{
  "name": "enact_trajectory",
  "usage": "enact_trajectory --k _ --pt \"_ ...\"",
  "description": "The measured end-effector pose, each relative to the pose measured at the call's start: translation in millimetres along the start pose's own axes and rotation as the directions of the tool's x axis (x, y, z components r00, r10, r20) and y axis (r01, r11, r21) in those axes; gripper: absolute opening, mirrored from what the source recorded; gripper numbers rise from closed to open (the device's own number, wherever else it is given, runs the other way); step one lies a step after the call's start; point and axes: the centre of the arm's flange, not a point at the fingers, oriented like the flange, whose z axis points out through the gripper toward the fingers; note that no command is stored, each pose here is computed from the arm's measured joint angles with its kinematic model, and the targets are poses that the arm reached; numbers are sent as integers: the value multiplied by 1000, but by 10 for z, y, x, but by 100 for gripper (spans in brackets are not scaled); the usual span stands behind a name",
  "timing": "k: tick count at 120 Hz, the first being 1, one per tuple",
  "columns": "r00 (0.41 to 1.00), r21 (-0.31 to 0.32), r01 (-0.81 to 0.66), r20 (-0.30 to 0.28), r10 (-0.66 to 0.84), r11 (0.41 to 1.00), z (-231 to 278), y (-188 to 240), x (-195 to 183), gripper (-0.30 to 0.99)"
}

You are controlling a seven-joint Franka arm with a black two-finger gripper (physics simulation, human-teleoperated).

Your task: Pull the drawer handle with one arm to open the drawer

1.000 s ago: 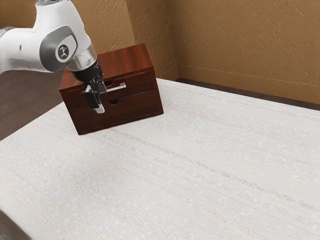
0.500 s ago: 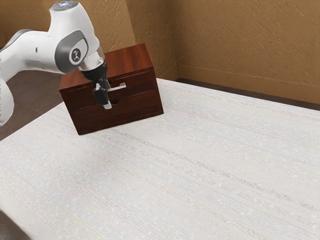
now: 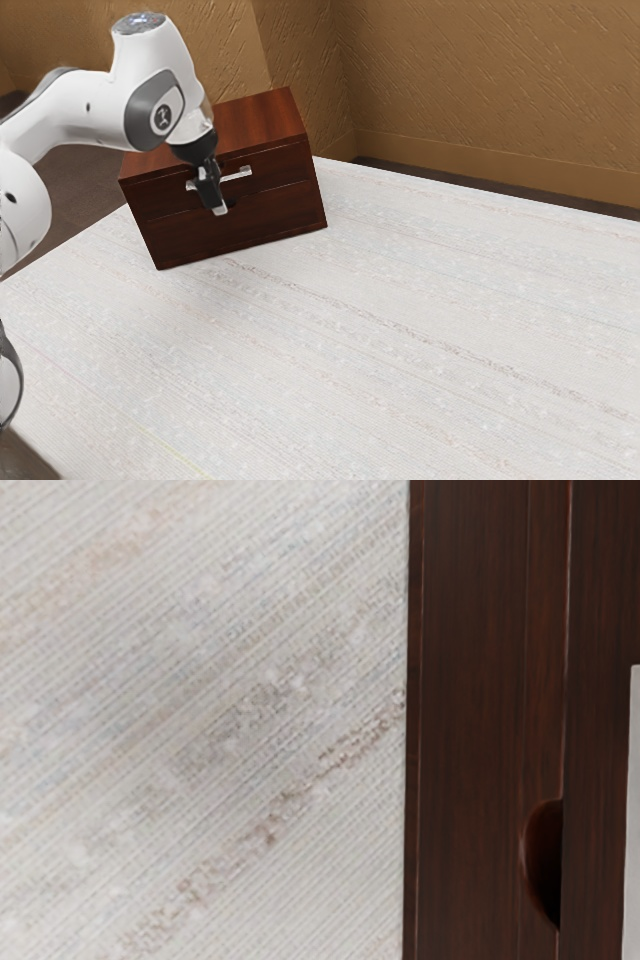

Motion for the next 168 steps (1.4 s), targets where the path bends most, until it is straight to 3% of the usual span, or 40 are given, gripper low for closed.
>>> enact_trajectory --k 49,96,112,125,168 --pt "1000 -17 29 11 -29 999 206 130 3 69" --pt "999 -88 21 28 -19 996 218 301 58 69" --pt "999 -97 13 34 -10 995 196 307 51 44" --pt "999 -103 9 32 -6 995 188 323 77 32" --pt "1000 -119 0 28 4 993 241 427 255 20"
